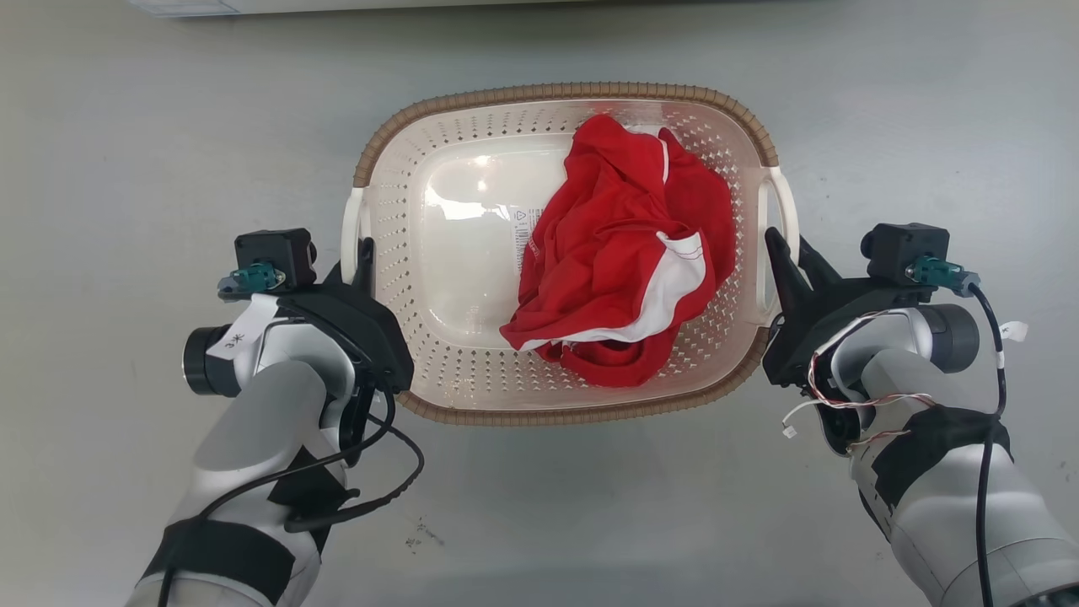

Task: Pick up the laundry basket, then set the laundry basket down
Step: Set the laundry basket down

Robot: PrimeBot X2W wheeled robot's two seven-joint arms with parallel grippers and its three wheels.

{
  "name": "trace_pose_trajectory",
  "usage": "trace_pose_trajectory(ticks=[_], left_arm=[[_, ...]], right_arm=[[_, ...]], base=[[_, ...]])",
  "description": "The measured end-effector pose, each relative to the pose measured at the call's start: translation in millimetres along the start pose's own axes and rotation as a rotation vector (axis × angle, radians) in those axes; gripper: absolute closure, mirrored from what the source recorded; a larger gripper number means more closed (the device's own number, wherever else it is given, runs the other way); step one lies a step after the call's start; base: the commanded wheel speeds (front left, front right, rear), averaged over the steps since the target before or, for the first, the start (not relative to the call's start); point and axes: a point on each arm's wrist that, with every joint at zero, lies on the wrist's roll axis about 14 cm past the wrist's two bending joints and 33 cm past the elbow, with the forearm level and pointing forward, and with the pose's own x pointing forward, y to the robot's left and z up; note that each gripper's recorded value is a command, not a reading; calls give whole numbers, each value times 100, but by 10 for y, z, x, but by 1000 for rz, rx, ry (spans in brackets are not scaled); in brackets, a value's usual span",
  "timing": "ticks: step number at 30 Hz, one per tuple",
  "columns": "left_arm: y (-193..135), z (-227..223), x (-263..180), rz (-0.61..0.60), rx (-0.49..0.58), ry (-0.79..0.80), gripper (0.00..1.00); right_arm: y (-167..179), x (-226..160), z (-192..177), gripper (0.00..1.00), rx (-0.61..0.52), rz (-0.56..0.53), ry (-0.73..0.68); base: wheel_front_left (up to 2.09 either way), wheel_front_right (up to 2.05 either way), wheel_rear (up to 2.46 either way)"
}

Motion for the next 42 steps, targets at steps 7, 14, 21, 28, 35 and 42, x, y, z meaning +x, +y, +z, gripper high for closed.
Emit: trace_pose_trajectory(ticks=[7,14,21,28,35,42], left_arm=[[6,-3,16,-4,0,2,100],[-13,19,10,-16,0,0,100],[33,89,-38,-20,-31,-14,15],[28,248,-115,-38,-29,-49,0],[-70,417,-225,-63,12,-94,0],[-152,462,-448,-89,78,-129,0]], right_arm=[[-2,21,8,100,0,2,-1],[1,17,14,100,-7,4,2],[53,-15,98,0,-29,23,-19],[82,-80,253,0,-37,29,-53],[145,-186,465,0,-37,40,-109],[195,-424,530,0,-40,47,-148]], base=[[0,0,0],[0,0,0],[0,0,0],[0,0,0],[0,0,0],[0,0,0]])
